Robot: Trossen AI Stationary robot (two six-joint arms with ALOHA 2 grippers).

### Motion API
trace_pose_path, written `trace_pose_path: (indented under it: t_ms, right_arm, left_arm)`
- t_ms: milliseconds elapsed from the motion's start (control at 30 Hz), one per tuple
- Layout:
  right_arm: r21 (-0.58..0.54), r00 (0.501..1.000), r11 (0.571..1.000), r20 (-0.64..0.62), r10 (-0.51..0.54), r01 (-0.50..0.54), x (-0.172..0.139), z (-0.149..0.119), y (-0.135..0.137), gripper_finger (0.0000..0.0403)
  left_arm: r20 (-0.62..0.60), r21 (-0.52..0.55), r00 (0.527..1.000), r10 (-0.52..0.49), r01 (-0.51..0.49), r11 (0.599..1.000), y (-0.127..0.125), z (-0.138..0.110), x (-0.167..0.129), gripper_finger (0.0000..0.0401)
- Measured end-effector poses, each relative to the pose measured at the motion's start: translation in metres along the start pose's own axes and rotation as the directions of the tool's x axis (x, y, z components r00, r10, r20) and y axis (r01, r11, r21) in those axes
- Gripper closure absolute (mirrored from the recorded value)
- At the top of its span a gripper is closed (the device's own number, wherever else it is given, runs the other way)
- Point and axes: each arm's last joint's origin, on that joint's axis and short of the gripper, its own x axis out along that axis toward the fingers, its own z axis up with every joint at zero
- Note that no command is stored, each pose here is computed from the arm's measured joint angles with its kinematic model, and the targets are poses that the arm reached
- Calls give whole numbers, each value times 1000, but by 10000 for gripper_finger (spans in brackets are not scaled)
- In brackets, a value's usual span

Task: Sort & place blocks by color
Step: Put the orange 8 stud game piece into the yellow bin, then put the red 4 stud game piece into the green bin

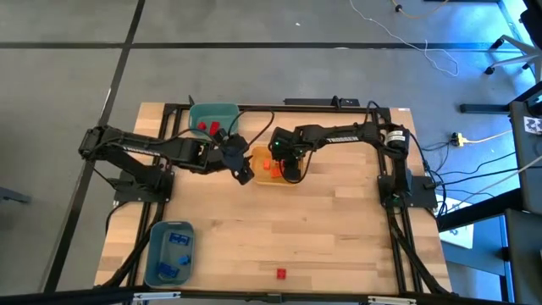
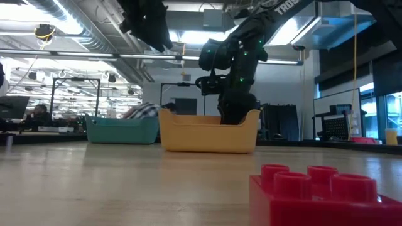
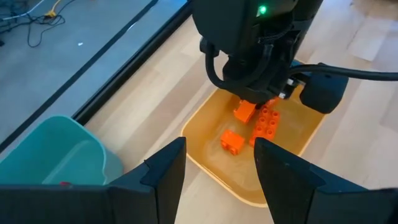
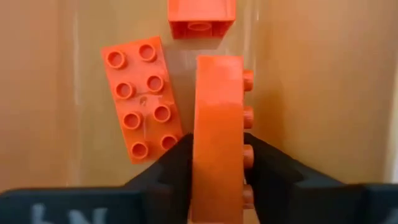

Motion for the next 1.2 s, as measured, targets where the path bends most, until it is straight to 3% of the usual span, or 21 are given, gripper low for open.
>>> trace_pose_path:
  t_ms: [200,467,700,900,1000,1100,1200]
  right_arm:
    - [8,1000,1000,0,0,0,-1,0,0,217]
    - [24,1000,1000,22,-6,6,-18,13,-3,207]
    - [22,994,1000,104,-24,22,-77,22,0,206]
    - [1,979,1000,201,28,-29,-142,13,22,205]
    - [-14,964,999,265,35,-32,-175,5,36,205]
    - [-81,948,995,308,83,-61,-204,-7,52,205]
    - [-129,931,988,345,120,-79,-227,-18,66,205]
  left_arm:
    - [0,0,1000,0,0,1000,0,0,0,218]
    - [-1,2,1000,0,0,1000,0,0,0,218]
    - [-42,27,999,-19,20,999,-1,-4,-1,218]
    - [-48,53,997,-52,54,997,-5,-8,-11,218]
    - [-79,111,986,-150,158,981,-12,-11,-19,218]
    - [-155,237,943,-295,325,915,-25,-19,-26,218]
    - [-196,275,903,-383,425,862,-37,-25,-33,218]
